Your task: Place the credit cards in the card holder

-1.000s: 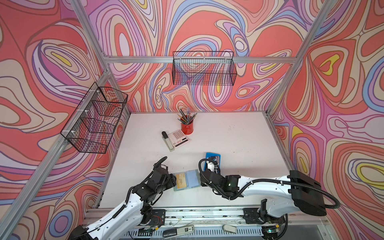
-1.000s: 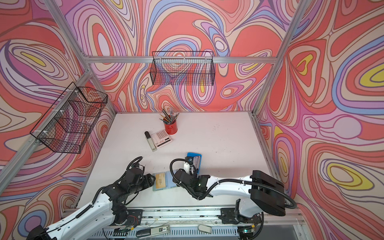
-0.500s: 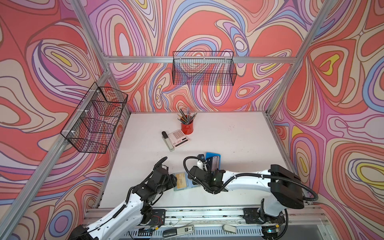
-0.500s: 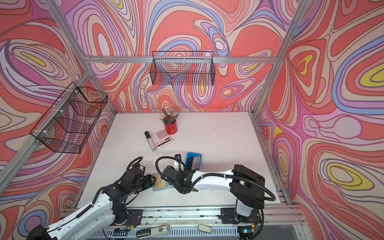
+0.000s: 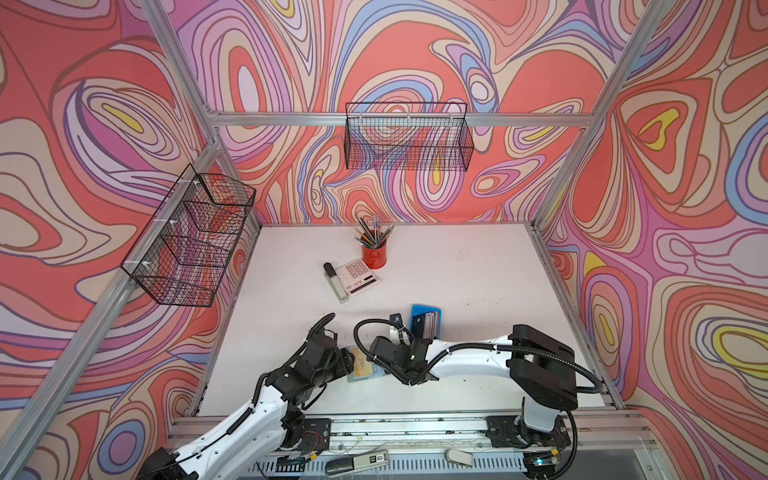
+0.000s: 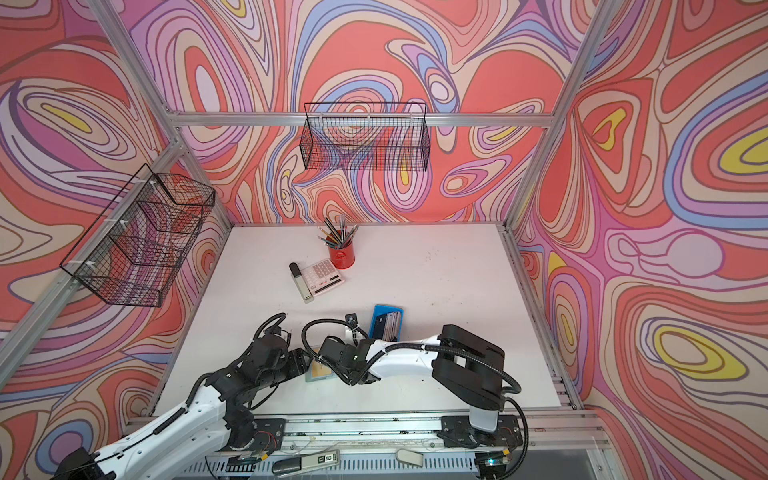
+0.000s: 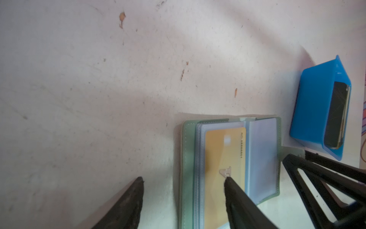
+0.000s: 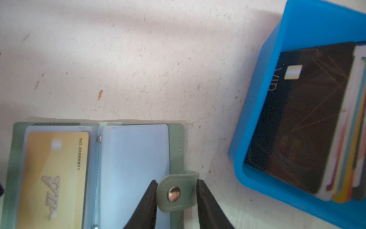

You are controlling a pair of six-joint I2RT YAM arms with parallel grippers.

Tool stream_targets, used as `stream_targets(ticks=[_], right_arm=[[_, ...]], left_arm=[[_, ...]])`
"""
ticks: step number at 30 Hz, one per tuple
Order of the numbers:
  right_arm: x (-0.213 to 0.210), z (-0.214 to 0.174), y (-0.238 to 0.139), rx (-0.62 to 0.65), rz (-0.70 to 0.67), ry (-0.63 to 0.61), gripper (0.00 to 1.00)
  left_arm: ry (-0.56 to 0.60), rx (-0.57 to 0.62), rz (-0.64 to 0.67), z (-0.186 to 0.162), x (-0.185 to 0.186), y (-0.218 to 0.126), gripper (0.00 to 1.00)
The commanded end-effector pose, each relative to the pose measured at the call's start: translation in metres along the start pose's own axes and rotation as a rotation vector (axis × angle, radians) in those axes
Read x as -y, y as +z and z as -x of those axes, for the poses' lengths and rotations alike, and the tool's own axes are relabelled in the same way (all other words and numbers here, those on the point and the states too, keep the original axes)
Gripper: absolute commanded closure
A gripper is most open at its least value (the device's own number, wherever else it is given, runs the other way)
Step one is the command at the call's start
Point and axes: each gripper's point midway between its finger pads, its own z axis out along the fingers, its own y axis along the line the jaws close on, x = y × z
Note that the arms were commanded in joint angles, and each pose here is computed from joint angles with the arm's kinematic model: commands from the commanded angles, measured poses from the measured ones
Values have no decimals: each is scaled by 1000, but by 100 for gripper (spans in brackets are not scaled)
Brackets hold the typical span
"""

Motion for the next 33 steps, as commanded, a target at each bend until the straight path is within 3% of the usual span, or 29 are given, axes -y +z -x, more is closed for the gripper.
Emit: stream_targets(ticks=[1,16,25,33], right_arm=[[1,7,-4,29,-23,3,66],[3,15,-7,55,-46,4,66],[5,17,-9,62,-50,10,81],[5,20,-12,73,-48,15,78]], left_arm=[[0,-2,-1,-1,-2,2,33],[-4,-7,-12,-3,-2,3,34],[-5,-7,-19,-3,-1,2,34],[-3,-5,-23,-3,0,2,34]])
